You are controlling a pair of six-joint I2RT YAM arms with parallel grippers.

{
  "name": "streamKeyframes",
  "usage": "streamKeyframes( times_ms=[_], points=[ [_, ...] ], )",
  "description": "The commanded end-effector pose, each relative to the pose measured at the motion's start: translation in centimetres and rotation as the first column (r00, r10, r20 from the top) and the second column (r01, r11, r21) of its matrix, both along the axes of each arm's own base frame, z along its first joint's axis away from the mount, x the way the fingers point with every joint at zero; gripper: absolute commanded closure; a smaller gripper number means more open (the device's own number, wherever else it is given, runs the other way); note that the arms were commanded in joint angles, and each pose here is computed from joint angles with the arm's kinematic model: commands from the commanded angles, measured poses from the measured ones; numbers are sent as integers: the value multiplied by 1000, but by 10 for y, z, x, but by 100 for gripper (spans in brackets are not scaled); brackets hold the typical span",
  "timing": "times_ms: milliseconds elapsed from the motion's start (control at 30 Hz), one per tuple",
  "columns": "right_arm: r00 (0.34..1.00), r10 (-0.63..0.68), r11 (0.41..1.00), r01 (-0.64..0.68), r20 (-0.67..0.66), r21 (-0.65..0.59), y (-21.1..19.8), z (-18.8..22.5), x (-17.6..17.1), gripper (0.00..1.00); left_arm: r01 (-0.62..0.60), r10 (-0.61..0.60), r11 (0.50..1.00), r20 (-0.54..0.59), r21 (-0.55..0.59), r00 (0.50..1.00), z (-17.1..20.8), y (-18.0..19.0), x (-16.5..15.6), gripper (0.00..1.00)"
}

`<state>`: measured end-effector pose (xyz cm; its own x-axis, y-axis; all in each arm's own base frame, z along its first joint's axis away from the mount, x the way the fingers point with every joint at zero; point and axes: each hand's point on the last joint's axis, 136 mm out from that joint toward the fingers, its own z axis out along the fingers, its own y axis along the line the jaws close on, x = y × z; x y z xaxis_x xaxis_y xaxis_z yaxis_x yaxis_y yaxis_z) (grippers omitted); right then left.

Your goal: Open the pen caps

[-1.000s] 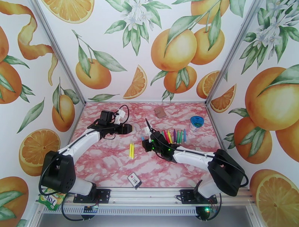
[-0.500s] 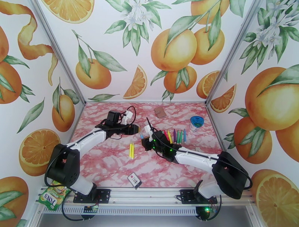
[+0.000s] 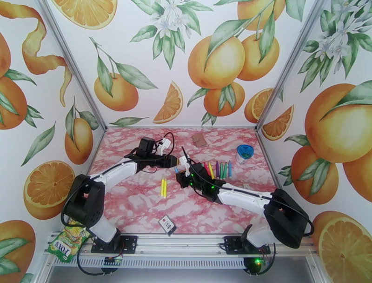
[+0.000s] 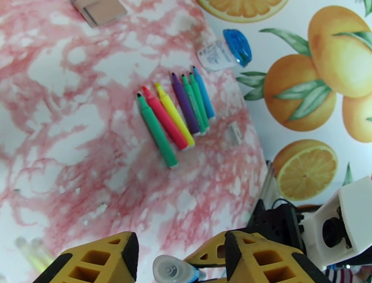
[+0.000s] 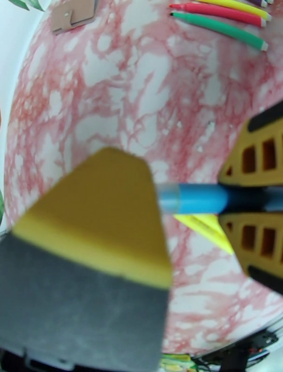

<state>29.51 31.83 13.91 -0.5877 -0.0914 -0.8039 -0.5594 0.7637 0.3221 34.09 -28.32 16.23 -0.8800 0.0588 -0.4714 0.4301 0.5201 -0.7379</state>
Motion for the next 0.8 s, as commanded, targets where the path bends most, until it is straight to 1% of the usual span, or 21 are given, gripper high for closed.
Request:
streamKeyframes(
  times_ms=[0,100,300,467,633,767],
  points=[
    [998,7,998,-12,69,59,6,30,6,85,31,-28,998,59,-46,998,20,-10,7,50],
    [997,8,998,-12,71,60,7,31,6,85,35,-32,998,57,-49,998,20,-11,7,54],
    [997,0,998,-4,74,59,6,31,8,85,45,-43,998,48,-54,998,20,-13,5,65],
    [997,-4,998,-1,79,64,6,34,9,85,50,-48,997,39,-52,998,16,-13,4,66],
    [996,-6,998,0,86,67,7,36,9,86,53,-51,997,41,-54,998,17,-14,4,71],
    [996,-6,998,1,86,67,7,36,10,85,57,-55,997,41,-57,998,19,-15,3,79]
  ],
)
